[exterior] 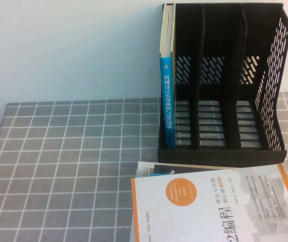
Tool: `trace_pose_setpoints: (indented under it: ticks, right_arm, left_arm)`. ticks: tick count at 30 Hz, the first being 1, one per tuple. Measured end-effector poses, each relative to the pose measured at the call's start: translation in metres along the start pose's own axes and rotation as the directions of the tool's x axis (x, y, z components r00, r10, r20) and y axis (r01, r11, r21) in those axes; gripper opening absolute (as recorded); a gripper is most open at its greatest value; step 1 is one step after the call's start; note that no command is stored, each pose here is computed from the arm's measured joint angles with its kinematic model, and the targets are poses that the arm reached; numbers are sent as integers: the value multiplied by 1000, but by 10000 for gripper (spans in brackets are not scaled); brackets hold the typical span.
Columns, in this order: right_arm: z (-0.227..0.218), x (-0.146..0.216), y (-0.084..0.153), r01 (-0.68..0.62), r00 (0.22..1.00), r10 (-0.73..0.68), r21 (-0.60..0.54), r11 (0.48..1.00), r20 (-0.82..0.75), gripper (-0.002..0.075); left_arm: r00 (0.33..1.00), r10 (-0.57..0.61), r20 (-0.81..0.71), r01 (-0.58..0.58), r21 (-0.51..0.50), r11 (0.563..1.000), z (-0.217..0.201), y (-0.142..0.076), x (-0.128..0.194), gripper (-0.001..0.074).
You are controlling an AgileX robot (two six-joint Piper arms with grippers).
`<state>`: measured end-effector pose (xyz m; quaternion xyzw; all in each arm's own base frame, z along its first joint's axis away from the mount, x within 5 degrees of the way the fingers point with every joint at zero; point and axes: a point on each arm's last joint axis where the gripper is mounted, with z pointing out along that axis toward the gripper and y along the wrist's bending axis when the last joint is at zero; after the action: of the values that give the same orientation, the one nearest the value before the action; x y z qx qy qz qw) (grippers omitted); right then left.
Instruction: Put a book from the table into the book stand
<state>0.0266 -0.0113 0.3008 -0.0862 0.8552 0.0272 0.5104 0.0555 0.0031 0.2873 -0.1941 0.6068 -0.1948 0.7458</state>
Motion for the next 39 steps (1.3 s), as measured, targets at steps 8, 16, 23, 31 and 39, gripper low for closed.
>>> trace_pose_setpoints:
  ticks: [8, 16, 23, 31, 39]
  right_arm:
    - [0, 0, 0, 0, 1000, 0, 0, 1000, 0, -1]
    - [0, 0, 0, 0, 1000, 0, 0, 1000, 0, -1]
    - [0, 0, 0, 0, 1000, 0, 0, 1000, 0, -1]
    - [0, 0, 0, -1, 1000, 1, -1, 1000, 0, -1]
    - [0, 0, 0, -1, 1000, 1, -1, 1000, 0, -1]
  left_arm:
    - [918, 374, -131, -380, -25, 925, -5, 18, 28, -3]
    - [876, 403, -265, -428, -41, 903, -9, 44, 69, -3]
    - [888, 367, -276, -395, -51, 917, -14, 51, 79, -3]
    - [873, 361, -327, -384, -4, 923, -19, 51, 85, -3]
    - [827, 341, -447, -394, -30, 918, -23, 57, 93, -3]
